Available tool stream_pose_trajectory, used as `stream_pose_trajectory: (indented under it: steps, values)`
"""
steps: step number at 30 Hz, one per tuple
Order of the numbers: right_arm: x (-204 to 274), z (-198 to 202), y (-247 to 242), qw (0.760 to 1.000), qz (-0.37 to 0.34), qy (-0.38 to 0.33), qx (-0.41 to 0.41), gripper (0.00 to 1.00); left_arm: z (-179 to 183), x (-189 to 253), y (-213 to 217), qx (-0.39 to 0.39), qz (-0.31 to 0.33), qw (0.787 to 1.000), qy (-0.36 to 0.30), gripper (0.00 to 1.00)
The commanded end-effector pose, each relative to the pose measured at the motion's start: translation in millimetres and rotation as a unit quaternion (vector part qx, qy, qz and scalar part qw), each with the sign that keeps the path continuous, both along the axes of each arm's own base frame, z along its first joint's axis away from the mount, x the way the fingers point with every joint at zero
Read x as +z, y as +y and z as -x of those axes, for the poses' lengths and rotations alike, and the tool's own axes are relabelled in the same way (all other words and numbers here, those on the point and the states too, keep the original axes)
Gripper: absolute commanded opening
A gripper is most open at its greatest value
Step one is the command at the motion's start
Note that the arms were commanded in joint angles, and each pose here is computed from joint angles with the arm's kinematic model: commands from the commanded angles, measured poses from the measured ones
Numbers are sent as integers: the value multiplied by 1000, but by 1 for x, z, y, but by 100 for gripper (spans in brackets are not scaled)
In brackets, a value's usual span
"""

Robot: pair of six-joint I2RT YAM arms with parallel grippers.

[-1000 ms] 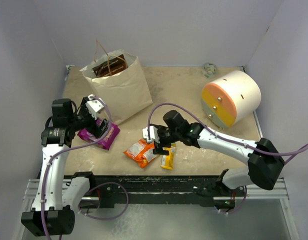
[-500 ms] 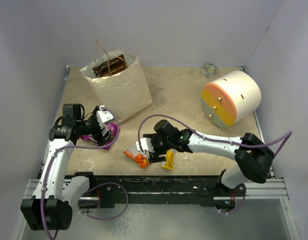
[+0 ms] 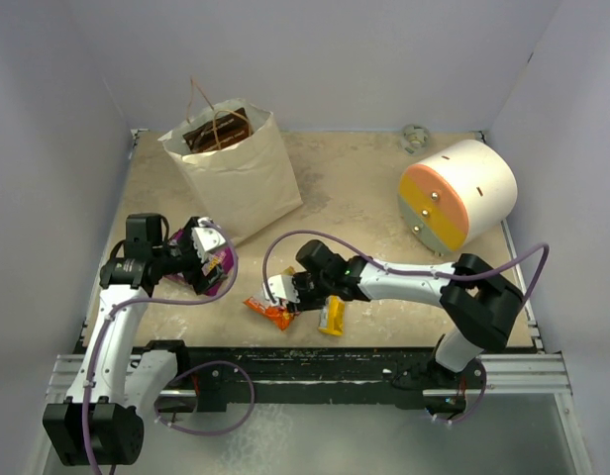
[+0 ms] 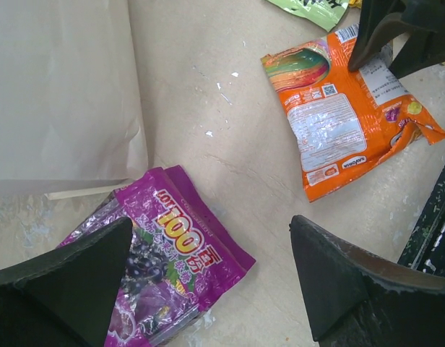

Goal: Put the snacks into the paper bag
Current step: Pick up the snack from the center of the board.

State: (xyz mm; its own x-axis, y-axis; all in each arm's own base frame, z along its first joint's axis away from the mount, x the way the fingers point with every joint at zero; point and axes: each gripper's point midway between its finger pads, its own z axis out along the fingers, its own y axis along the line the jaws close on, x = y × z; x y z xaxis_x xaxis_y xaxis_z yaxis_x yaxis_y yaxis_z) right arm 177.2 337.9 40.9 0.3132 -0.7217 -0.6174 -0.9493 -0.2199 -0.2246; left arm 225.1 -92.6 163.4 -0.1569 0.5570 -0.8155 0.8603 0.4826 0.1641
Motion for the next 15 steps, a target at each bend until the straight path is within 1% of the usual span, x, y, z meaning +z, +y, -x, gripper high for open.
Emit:
stream_pose_trajectory:
  steps: [1,3,7,9,11,15]
  values:
    - [7,-2,11,1000,-5,6,0,32,-1,0,-1,-7,-2,1000,-6,92]
    - [10,3,13,1000,-4,24,4,22,3,0,-2,-13,0,1000,-7,91]
    - [23,6,16,999,-18,36,5,0,9,2,-4,-20,1,1000,-13,92]
    - [34,8,19,998,-32,49,4,0,13,3,-6,-31,1,999,-12,92]
    - [55,2,25,996,-57,65,1,0,18,3,-9,-47,6,999,-11,92]
    - [80,2,28,989,-78,121,0,0,30,11,-19,-84,25,996,-8,92]
